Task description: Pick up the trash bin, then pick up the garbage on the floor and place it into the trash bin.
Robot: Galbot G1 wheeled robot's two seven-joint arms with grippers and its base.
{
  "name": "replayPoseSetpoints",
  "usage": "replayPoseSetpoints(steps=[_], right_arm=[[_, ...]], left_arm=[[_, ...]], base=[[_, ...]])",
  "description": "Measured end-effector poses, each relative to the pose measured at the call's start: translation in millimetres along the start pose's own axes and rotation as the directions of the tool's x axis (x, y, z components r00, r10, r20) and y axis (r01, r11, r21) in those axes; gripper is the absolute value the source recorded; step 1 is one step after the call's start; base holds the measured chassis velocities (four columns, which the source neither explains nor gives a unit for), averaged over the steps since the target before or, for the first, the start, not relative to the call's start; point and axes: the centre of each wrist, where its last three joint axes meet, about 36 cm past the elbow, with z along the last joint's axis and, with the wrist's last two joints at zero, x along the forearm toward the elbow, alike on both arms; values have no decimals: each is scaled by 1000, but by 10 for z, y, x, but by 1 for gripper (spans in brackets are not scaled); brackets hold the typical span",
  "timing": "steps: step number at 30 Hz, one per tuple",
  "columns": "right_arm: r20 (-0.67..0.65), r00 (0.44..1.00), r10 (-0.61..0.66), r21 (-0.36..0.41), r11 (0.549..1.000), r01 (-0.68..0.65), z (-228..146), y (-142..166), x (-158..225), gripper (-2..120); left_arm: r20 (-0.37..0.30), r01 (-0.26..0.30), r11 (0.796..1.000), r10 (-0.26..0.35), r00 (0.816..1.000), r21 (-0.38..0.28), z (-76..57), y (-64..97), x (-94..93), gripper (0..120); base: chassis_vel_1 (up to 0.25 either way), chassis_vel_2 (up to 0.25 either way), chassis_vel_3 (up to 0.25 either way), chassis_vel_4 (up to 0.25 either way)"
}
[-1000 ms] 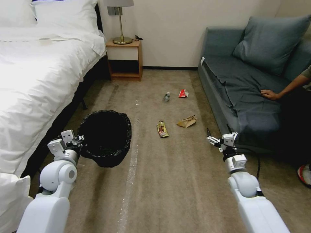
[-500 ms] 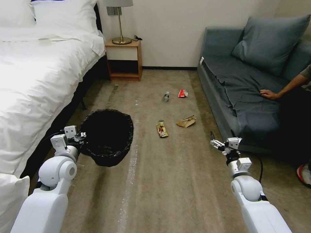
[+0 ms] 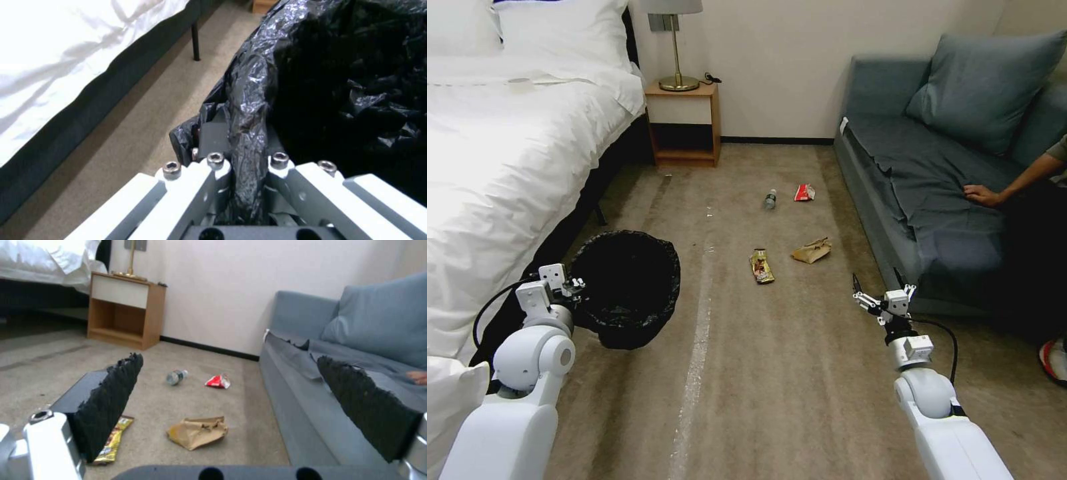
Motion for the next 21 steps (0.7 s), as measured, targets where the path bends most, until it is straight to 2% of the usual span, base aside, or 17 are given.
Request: replayPoseSetpoints(steps=[11, 17, 21], right_arm=[[8, 1000, 10, -6, 1000, -10, -28, -82, 10, 100], [8, 1000, 5, 1, 1000, -5, -24, -99, 24, 100], [7, 1000, 1, 2, 1000, -1, -9, -90, 34, 100]], left_arm=[[2, -11, 1000, 11, 1000, 7, -4, -19, 29, 3], [2, -11, 1000, 11, 1000, 20, -14, -4, 29, 3], [-2, -9, 1000, 9, 1000, 24, 6, -12, 21, 3]], base=[[0, 0, 0, 0], [-73, 78, 54, -93], [-141, 137, 161, -145]])
